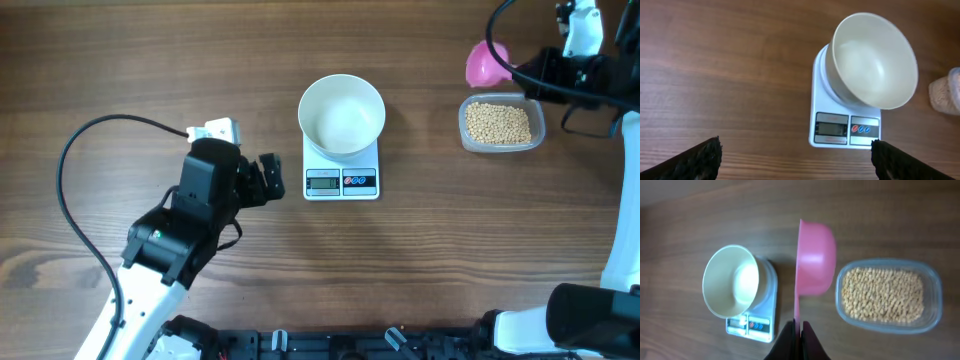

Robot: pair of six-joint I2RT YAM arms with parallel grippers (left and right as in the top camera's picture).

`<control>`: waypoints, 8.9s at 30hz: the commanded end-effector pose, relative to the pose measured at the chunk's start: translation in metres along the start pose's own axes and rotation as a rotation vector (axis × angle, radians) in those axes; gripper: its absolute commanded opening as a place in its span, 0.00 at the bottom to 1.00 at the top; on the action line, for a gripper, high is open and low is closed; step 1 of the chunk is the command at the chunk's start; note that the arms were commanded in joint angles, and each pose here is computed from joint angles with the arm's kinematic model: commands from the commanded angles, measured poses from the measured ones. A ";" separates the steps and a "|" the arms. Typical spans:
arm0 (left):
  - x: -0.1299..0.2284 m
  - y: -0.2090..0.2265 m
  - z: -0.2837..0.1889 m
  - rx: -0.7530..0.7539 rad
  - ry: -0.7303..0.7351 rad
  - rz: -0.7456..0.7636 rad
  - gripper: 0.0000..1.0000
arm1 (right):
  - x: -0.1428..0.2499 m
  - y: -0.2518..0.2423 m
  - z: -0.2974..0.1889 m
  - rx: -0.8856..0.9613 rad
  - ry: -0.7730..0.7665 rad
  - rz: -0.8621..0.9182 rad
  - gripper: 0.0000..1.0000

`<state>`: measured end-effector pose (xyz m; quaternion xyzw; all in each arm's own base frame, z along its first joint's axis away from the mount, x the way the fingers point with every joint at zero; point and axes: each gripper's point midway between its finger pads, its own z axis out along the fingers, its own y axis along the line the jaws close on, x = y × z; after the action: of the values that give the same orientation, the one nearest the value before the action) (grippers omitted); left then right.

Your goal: Scoop item into bowl and weigh 150g on scale

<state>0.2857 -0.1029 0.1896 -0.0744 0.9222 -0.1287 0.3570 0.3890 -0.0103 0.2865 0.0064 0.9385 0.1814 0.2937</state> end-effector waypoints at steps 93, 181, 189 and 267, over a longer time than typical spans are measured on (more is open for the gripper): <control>-0.014 -0.016 0.015 0.062 -0.034 -0.009 1.00 | -0.026 -0.028 0.007 0.136 -0.075 -0.107 0.04; 0.065 -0.063 0.009 0.158 0.208 0.213 1.00 | 0.035 0.005 0.007 -0.037 0.156 0.138 0.04; 0.062 -0.070 0.008 0.182 0.198 0.176 1.00 | 0.034 0.005 0.007 -0.036 0.156 0.135 0.04; 0.062 -0.069 0.009 0.181 0.198 0.176 1.00 | 0.069 -0.089 0.044 0.373 0.152 -0.208 0.04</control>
<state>0.2489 -0.1822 0.1629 0.0521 0.9408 -0.1820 0.2811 0.3612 -0.0678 0.1899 -0.0240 0.9717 -0.0131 0.2346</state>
